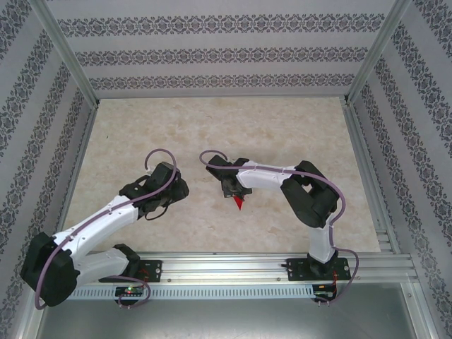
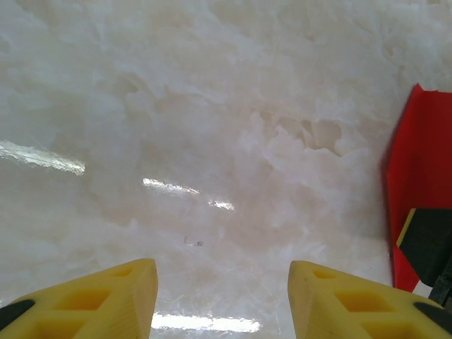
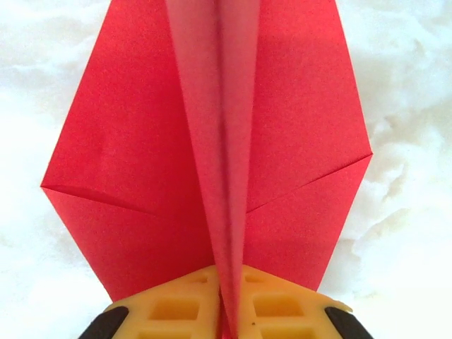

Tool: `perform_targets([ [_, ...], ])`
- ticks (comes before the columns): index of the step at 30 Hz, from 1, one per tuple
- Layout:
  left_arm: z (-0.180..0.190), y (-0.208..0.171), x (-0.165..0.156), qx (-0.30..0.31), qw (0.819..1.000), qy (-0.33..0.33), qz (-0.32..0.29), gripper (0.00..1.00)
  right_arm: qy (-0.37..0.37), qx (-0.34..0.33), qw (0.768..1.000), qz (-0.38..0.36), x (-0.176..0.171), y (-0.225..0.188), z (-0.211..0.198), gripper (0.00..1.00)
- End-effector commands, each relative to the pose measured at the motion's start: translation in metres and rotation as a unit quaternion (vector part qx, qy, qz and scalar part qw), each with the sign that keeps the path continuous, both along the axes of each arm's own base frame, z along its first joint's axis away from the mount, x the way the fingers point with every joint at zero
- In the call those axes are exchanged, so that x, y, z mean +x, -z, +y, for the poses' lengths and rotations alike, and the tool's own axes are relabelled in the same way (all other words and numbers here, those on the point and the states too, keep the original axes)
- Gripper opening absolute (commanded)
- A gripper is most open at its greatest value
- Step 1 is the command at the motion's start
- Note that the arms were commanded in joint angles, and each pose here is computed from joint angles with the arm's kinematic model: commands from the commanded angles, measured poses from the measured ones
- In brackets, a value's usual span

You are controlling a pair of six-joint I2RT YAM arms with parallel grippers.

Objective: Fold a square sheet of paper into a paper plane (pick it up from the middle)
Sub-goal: Move a paper plane to the center of the table.

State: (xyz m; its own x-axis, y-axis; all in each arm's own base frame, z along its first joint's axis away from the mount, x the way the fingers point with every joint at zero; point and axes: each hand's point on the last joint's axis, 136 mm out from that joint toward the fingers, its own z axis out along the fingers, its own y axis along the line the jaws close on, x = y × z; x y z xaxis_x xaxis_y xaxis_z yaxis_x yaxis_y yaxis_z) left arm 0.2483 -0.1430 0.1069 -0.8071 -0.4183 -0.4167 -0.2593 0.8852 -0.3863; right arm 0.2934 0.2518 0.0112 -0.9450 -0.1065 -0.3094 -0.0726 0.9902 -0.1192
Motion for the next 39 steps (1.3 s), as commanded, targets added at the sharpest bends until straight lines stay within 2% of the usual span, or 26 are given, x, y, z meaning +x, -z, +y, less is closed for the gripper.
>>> perform_targets([
  [1, 0.016, -0.005, -0.001, 0.032, 0.999, -0.009, -0.008, 0.53, 0.019, 0.000, 0.999, 0.027, -0.009, 0.027, -0.002, 0.11],
  [8, 0.024, -0.008, -0.004, 0.043, 0.999, -0.017, -0.019, 0.53, 0.017, 0.027, 0.999, -0.002, -0.002, -0.008, 0.002, 0.17],
  [10, 0.028, -0.011, -0.003, 0.050, 0.998, -0.021, -0.023, 0.54, 0.016, 0.043, 0.999, -0.012, 0.002, -0.024, 0.006, 0.21],
  [14, 0.034, -0.020, -0.003, 0.059, 0.997, -0.026, -0.039, 0.57, 0.013, 0.070, 0.997, -0.037, 0.006, -0.057, 0.008, 0.37],
  [23, 0.051, -0.041, -0.004, 0.078, 0.993, -0.040, -0.085, 0.66, 0.019, 0.105, 0.986, -0.129, 0.004, -0.139, -0.017, 0.47],
  [27, 0.061, -0.048, -0.003, 0.098, 0.989, -0.049, -0.102, 0.71, 0.032, 0.108, 0.972, -0.209, -0.001, -0.182, -0.051, 0.53],
  [33, 0.078, -0.058, -0.001, 0.142, 0.979, -0.064, -0.133, 0.85, 0.096, 0.075, 0.934, -0.335, -0.012, -0.221, -0.131, 0.70],
  [36, 0.092, -0.064, 0.002, 0.177, 0.969, -0.081, -0.150, 1.00, 0.131, 0.035, 0.916, -0.378, -0.015, -0.221, -0.176, 0.81],
  [37, 0.096, -0.066, 0.004, 0.191, 0.965, -0.088, -0.157, 1.00, 0.131, 0.022, 0.914, -0.384, -0.015, -0.218, -0.188, 0.87],
  [39, 0.101, -0.067, 0.008, 0.215, 0.958, -0.089, -0.165, 1.00, 0.127, 0.006, 0.914, -0.385, -0.012, -0.210, -0.205, 0.91],
])
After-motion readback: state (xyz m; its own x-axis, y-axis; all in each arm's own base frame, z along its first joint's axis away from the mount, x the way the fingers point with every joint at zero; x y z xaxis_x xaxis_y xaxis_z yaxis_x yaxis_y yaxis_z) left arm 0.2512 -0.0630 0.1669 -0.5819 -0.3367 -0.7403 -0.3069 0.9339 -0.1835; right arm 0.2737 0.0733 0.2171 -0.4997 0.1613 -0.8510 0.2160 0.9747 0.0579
